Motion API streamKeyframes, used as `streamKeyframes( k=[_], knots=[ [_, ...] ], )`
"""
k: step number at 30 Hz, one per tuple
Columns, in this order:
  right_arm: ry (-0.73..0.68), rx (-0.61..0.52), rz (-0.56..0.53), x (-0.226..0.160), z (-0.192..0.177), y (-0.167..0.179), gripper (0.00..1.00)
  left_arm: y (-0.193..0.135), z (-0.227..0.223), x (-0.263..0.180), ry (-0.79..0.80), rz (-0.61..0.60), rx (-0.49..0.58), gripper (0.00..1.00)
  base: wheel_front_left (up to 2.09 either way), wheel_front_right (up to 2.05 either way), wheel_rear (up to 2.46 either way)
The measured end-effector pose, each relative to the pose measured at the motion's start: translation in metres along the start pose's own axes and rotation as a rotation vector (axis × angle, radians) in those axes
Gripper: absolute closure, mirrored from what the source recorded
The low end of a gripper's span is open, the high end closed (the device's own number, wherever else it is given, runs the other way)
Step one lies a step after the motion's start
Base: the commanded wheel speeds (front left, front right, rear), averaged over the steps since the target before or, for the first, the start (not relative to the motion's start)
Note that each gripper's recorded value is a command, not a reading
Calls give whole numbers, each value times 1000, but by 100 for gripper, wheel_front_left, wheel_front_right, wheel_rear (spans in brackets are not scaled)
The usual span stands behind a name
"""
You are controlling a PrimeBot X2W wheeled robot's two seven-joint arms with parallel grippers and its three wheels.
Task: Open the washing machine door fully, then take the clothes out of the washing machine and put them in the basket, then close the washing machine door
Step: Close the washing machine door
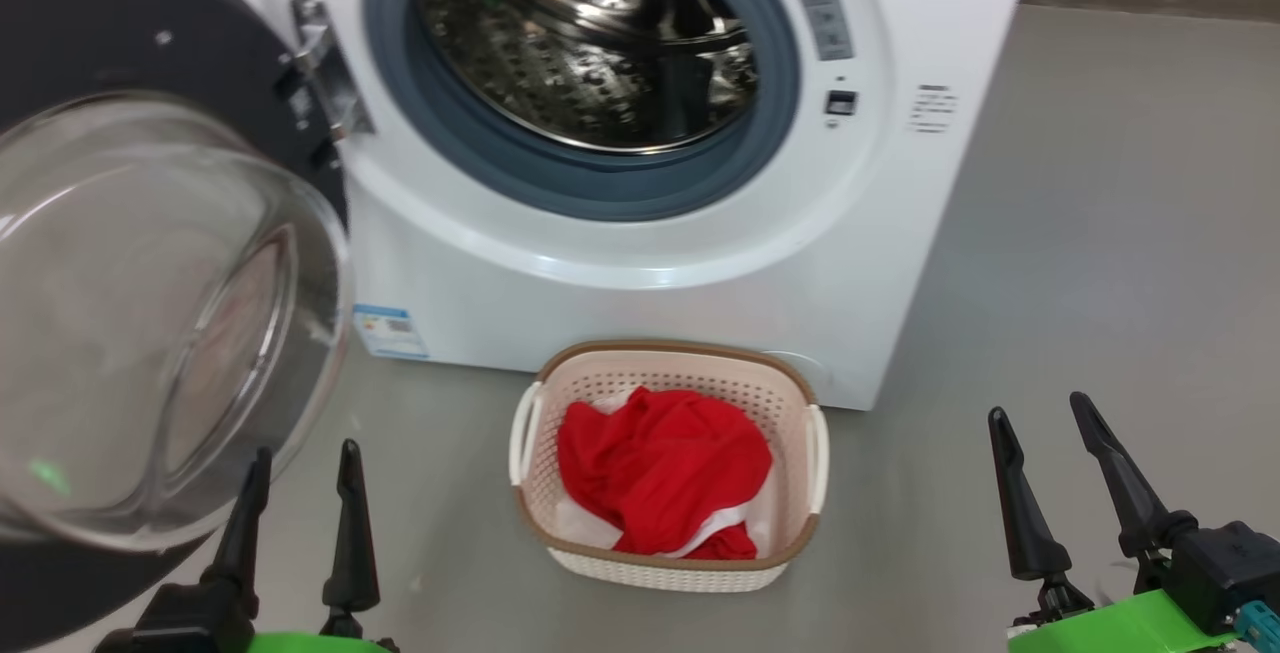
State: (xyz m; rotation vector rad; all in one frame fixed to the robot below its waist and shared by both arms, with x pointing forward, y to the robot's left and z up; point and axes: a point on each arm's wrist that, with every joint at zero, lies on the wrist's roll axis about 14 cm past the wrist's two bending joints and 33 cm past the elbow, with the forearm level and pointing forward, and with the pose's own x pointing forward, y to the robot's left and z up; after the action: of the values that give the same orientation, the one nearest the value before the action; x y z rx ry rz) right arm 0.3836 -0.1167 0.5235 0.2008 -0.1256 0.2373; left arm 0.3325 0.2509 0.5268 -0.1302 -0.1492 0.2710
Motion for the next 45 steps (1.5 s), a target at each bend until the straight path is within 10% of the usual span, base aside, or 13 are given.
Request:
streamKeyframes(
  k=[31,32,34,45],
  knots=[
    [47,50,404,49,-28,134,0,105,42,-62,-91,368,87,0,0,0,0],
    [49,51,409,48,-29,136,0,106,43,-63,-95,372,88,15,0,0,0],
    [52,51,412,48,-30,137,0,107,46,-63,-103,376,88,100,0,0,0],
    [46,42,397,46,-26,132,0,101,149,-58,-415,359,246,100,0,0,0]
  ],
)
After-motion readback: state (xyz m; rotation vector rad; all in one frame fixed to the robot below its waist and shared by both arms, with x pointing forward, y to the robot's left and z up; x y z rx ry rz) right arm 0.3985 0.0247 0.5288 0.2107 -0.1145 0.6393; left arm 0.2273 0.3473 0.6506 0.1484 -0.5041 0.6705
